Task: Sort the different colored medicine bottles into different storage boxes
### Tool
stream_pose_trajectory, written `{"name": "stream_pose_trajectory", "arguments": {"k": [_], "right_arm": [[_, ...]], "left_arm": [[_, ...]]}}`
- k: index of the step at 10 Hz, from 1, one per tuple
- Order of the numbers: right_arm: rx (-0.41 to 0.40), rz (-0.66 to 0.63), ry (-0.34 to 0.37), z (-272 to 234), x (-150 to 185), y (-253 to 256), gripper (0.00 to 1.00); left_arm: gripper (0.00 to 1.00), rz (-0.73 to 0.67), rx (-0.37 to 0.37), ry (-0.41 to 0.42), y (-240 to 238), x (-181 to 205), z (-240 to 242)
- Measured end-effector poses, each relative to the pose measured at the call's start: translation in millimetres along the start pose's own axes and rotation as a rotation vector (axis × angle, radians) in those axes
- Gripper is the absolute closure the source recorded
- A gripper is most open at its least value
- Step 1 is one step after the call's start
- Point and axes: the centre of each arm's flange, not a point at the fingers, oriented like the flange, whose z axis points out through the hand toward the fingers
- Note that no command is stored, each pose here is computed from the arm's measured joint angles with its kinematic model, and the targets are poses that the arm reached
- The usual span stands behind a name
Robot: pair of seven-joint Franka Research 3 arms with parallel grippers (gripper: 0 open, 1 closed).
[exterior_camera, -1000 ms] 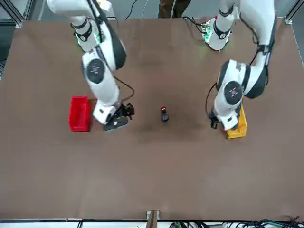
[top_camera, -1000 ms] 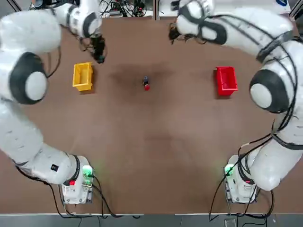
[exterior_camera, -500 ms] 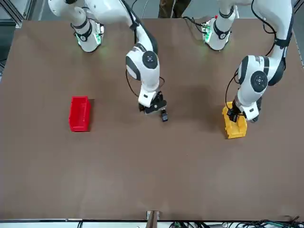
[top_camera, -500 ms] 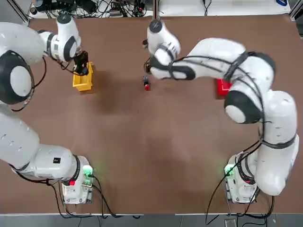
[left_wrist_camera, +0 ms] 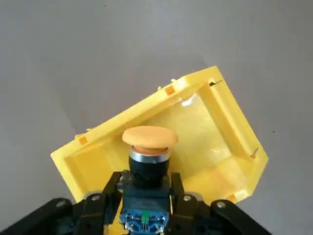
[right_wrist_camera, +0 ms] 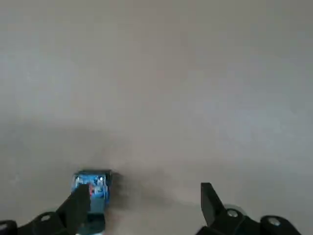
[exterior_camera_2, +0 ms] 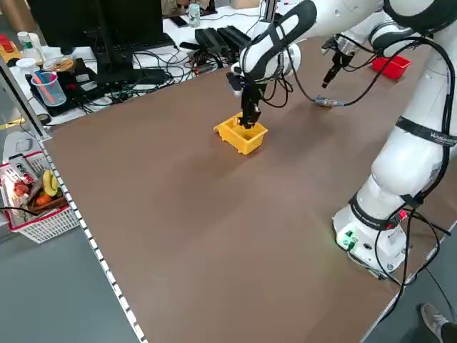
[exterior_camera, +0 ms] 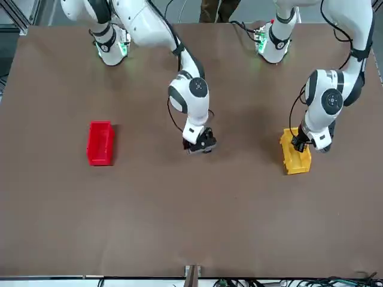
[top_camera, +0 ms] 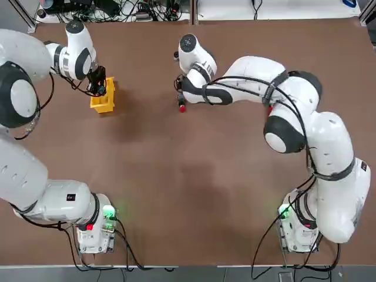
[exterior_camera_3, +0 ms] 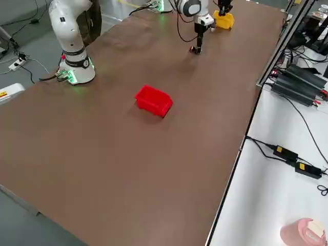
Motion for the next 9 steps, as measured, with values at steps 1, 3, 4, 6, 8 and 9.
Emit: {"name": "stream_pose_trajectory", "arguments": {"k": [1,3,4,6,8,9], "right_arm": [[0.007,0.01,0.007,2,0,-7,0.0],[0.019,0.007,0.015,1,-6,-24,0.0],[0.02,0.006,0.01,4,-14,-34,0.0],[0.022,-0.014,0.003,20,-35,-55,0.0],[0.02,-0.014,-0.002,28,-44,-62,0.0],[0.019,-0.008,-0.002,29,-44,-63,0.0]], "left_arm": [[0.45,0.004,0.0,0.0,0,-1,0],[0.19,0.005,-0.012,0.004,2,1,-4],[0.04,0.008,-0.036,0.015,7,5,-16],[0.0,0.05,-0.066,0.049,12,19,-72],[0.0,0.147,-0.043,0.058,6,34,-151],[0.0,0.192,-0.034,0.048,6,40,-192]]}}
